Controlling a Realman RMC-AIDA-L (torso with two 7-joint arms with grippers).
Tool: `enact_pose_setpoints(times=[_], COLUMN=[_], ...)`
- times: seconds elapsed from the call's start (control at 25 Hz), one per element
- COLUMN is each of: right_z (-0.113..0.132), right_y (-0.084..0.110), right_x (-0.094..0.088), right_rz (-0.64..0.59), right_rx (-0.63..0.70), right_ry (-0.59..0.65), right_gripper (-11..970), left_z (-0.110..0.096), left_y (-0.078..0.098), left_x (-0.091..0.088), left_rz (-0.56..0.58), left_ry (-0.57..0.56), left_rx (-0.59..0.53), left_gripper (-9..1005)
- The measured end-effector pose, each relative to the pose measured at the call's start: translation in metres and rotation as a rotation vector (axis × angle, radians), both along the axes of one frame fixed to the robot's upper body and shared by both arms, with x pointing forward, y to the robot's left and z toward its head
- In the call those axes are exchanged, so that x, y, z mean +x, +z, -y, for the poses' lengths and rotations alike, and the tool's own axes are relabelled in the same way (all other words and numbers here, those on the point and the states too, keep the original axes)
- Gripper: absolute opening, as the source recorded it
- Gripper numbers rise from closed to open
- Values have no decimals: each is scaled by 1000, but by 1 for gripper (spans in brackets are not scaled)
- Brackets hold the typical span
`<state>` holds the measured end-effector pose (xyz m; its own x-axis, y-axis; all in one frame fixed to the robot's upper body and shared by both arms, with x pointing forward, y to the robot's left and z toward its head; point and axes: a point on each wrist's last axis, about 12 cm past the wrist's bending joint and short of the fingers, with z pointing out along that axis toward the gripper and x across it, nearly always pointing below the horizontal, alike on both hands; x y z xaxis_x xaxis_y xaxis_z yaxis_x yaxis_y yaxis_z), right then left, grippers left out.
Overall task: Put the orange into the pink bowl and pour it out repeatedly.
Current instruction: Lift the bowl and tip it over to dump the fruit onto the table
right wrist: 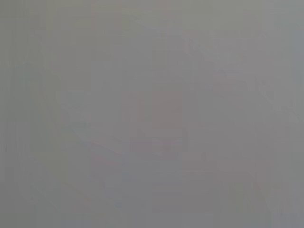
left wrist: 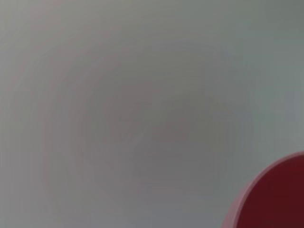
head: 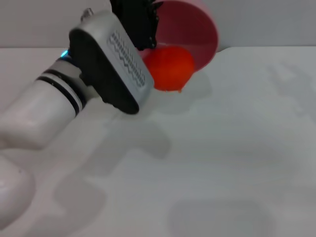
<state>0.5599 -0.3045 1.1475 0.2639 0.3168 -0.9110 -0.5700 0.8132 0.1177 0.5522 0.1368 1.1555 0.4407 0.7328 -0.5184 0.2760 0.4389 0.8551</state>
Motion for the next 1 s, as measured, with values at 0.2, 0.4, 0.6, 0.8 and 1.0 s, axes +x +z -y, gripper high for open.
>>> enact_pose_setpoints(times=[0.2,0.4,0.6,0.8,1.0], right_z=[-2,-4,-6,-8,-16], right_y=[0,0,-1,-2,-3], right_x=[-1,0,2,5,7], right_rz=[8,10,6,-5,-36], right_rx=[7,13,16,19,-25], right_ry=[15,25,29,38,97], right_gripper=[445,444,444,445,445], left_z=[4,7,11,5,-13], left_y=[-3,0,20,57,69], left_x=[-4,-1,16,51,80], left_rz=[40,-20,-229,-606,-904], left_ry=[-18,-20,-4,29,121], left_rx=[3,-45,-129,-174,-126], left_gripper=[44,44,44,44,44])
